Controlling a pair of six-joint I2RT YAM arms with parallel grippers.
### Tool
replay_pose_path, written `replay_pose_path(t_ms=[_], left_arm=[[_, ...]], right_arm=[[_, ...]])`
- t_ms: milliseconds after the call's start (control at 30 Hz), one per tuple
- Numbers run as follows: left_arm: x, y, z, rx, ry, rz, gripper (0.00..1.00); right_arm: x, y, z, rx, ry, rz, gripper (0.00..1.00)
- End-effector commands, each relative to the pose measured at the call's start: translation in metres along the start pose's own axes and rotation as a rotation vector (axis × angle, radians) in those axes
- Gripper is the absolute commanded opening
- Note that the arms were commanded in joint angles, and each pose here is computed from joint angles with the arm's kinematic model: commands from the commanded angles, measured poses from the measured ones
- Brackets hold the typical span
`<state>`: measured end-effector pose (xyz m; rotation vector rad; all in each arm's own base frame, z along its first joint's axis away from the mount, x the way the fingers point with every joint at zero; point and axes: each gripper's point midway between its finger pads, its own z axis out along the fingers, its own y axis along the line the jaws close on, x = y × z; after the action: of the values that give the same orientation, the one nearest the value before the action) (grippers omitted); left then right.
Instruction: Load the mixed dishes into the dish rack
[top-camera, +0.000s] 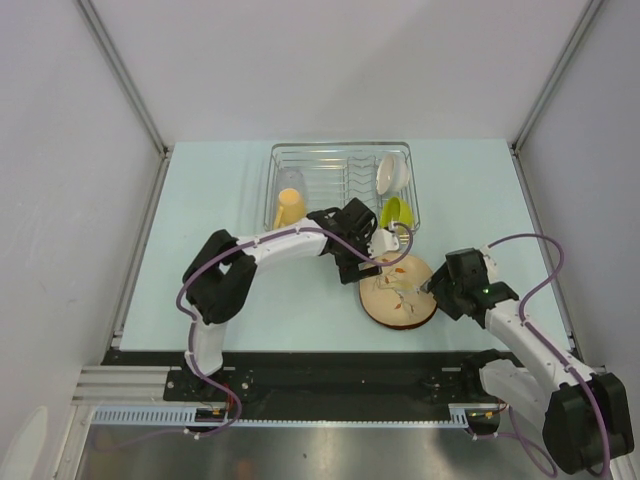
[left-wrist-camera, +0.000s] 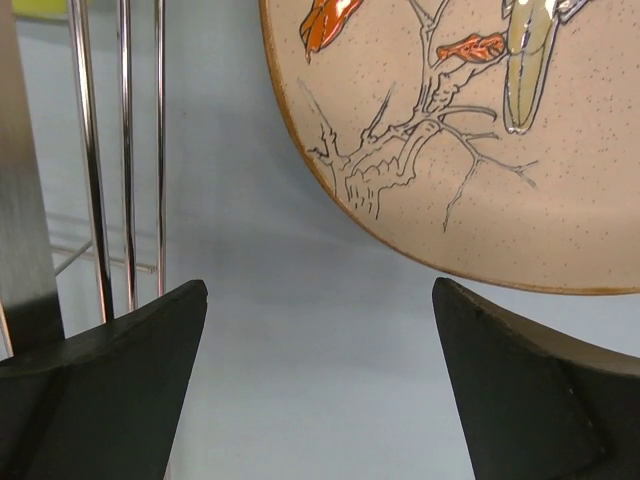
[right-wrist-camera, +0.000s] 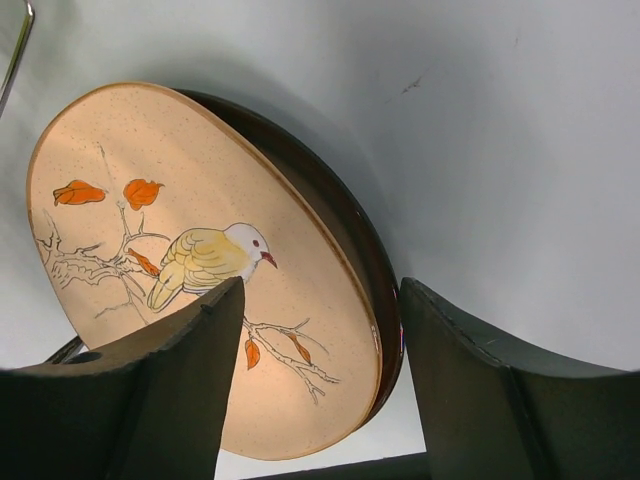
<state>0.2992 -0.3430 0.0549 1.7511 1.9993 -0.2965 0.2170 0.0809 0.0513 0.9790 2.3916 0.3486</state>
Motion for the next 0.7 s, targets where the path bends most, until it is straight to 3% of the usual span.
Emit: replay_pose_path(t_ms=[0, 667], left_arm=[[-0.030, 0.016, -0.004, -0.059, -0.076, 0.024, 1.00], [-0.037, 0.014, 0.004, -0.052, -0.086, 0.016, 1.00]], right_arm=[[-0.004, 0.016, -0.002, -0.085, -0.010, 0.018, 0.67], [0.002, 0.038, -0.020, -0.234, 0.032, 0.049, 0.65]])
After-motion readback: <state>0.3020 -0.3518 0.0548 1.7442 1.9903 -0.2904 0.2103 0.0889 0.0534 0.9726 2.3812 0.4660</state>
